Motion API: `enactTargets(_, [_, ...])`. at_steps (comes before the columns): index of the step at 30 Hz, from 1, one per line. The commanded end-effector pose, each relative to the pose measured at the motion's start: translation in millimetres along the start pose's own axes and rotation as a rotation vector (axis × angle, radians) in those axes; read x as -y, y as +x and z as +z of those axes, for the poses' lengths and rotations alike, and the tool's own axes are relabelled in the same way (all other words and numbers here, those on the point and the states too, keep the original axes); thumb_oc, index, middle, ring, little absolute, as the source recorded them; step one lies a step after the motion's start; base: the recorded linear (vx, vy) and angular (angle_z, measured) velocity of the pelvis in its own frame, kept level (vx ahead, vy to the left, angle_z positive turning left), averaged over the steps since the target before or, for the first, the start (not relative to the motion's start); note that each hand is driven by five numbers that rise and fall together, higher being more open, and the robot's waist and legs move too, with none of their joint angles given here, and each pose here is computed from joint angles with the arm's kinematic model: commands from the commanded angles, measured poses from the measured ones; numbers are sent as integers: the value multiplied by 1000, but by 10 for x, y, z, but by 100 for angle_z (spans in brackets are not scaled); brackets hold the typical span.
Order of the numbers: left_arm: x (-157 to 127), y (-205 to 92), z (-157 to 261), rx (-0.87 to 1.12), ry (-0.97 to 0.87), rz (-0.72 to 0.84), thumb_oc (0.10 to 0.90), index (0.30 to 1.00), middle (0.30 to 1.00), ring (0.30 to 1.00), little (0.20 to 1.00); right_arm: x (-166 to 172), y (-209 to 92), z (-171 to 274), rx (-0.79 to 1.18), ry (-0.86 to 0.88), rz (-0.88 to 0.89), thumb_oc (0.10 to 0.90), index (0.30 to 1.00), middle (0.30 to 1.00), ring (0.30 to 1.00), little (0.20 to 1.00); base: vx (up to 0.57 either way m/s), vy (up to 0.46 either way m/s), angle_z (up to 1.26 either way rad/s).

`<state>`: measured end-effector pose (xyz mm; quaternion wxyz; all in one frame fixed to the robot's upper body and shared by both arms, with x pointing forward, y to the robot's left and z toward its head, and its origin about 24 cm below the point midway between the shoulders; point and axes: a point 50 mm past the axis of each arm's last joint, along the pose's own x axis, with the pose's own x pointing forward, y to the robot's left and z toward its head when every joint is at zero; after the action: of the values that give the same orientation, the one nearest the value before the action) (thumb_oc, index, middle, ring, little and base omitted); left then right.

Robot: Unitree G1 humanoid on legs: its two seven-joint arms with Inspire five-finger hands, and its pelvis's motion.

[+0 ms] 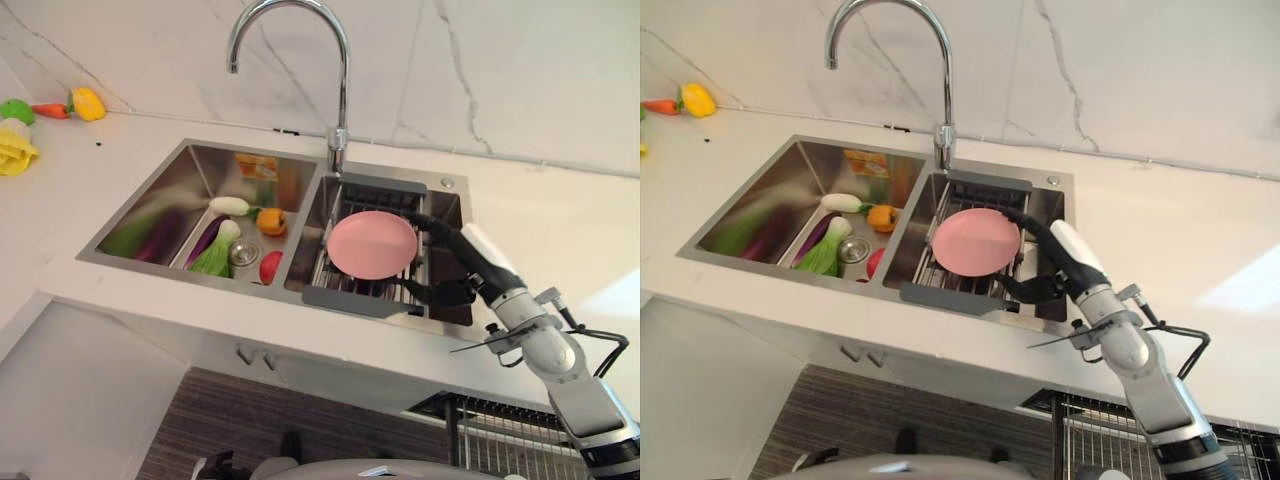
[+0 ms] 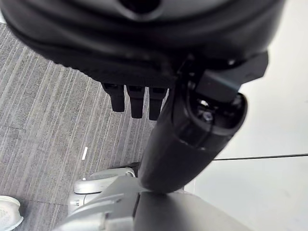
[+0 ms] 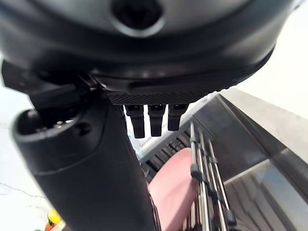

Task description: Place the dishes in the dishwasher.

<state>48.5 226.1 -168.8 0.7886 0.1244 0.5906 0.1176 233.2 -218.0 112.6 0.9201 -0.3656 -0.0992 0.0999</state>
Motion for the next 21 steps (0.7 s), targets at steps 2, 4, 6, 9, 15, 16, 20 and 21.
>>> enactTargets(2, [95, 26, 177, 24, 16, -44, 800, 900, 900, 900, 900, 453, 151, 568, 312, -95, -179, 800, 900, 900, 900, 900, 0, 0, 0])
enactTargets(4, [87, 28, 188, 29, 18, -47, 800, 900, 900, 900, 900, 435, 168, 543, 293, -155, -137, 800, 900, 900, 900, 900, 0, 0, 0])
enactTargets(6, [87, 29, 207, 37, 16, -47, 800, 900, 900, 900, 900, 429, 176, 534, 285, -181, -120, 800, 900, 900, 900, 900, 0, 0, 0])
enactTargets(9, [86, 32, 230, 46, 26, -62, 800, 900, 900, 900, 900, 394, 197, 539, 276, -293, -5, 800, 900, 900, 900, 900, 0, 0, 0])
enactTargets(15, [77, 32, 214, 41, 35, -67, 800, 900, 900, 900, 900, 383, 247, 508, 256, -388, 32, 800, 900, 900, 900, 900, 0, 0, 0])
enactTargets(16, [75, 33, 218, 43, 36, -65, 800, 900, 900, 900, 900, 375, 261, 491, 248, -397, 33, 800, 900, 900, 900, 900, 0, 0, 0])
enactTargets(20, [74, 32, 209, 38, 37, -61, 800, 900, 900, 900, 900, 345, 321, 526, 263, -403, 21, 800, 900, 900, 900, 900, 0, 1, 1])
enactTargets(21, [68, 32, 194, 33, 40, -59, 800, 900, 900, 900, 900, 342, 334, 544, 270, -394, 12, 800, 900, 900, 900, 900, 2, 2, 4])
